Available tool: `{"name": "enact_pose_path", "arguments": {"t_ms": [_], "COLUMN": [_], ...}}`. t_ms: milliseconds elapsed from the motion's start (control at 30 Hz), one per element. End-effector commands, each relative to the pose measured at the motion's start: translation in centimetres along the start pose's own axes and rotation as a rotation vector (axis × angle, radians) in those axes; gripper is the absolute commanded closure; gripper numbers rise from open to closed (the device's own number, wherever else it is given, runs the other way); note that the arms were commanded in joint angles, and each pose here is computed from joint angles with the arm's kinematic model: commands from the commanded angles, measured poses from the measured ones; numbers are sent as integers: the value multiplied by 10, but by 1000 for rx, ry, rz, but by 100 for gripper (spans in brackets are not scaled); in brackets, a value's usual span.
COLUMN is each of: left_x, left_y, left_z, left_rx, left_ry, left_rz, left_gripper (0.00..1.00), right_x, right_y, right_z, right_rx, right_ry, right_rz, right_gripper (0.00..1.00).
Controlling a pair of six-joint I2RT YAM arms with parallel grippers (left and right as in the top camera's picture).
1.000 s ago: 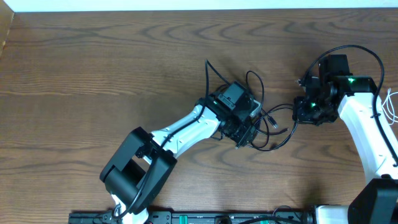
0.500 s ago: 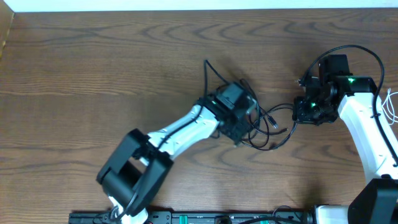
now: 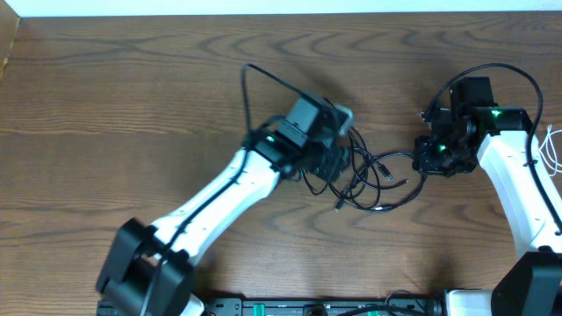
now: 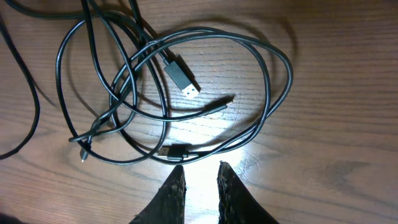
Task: Untangle cables
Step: 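Lower the left gripper into the black cable tangle and grasp cables, then bring the right gripper to the left gripper and grasp black cables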
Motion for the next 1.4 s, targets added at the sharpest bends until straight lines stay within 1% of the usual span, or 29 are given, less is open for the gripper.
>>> {"name": "enact_pose_path", "arguments": {"t_ms": [0, 67, 133, 233, 267, 333, 400, 467, 533, 600, 633, 767, 800, 833, 933, 1133, 1233, 1367], "left_x": [28, 35, 36, 27, 18, 5, -11, -26, -38, -46, -48, -43, -40, -36, -18, 35, 56, 73], "left_y": [20, 22, 21, 12, 5, -4, -12, -18, -23, -26, -28, -34, -34, -33, -24, 2, 14, 24], "left_z": [-14, -22, -27, -20, -15, -10, -4, 0, 0, -5, -10, -37, -42, -45, -44, -29, -23, -18], "left_rx": [-4, 43, 129, 169, 178, 181, 178, 170, 154, 150, 152, 158, 164, 165, 151, 88, 63, 62], "left_ry": [93, 108, 91, -59, -141, -234, -318, -365, -373, -346, -300, 37, 105, 142, 144, 151, 152, 154], "left_rz": [103, 116, 111, 92, 75, 44, 2, -37, -80, -116, -134, -190, -188, -177, -110, 76, 144, 198], "left_gripper": [43, 44, 48, 49, 48, 40, 37, 36, 35, 35, 35, 36, 36, 36, 36, 37, 36, 37], "right_x": [3, 3, 3, 3, 3, 3, 3, 3, 3, 3, 3, 3, 3, 3, 3, 3, 3, 3], "right_y": [2, 2, 2, 2, 2, 2, 2, 2, 2, 2, 2, 2, 2, 2, 2, 2, 2, 2], "right_z": [2, 2, 2, 2, 2, 2, 2, 2, 2, 2, 2, 1, 0, 0, -1, -1, -1, -1], "right_rx": [4, 4, 4, 4, 4, 4, 4, 4, 4, 4, 4, 5, 6, 6, 6, 6, 6, 6], "right_ry": [-5, -5, -4, -4, -4, -4, -4, -4, -4, -4, -5, 5, 15, 21, 21, 21, 21, 21], "right_rz": [12, 12, 12, 12, 12, 12, 12, 12, 12, 12, 12, 10, 7, 6, 6, 6, 6, 6], "right_gripper": [85, 85, 85, 85, 85, 84, 85, 85, 84, 85, 84, 86, 86, 86, 85, 85, 84, 83]}}
Point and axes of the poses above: each gripper's point midway between its finger pads, its own x axis out along the fingers, its own z axis along the line the jaws close on, y = z × x, the point moved 9 cm from there along -x, back along the fingers, and after that the axes turned 12 degrees about x, right-handed, at the moved point
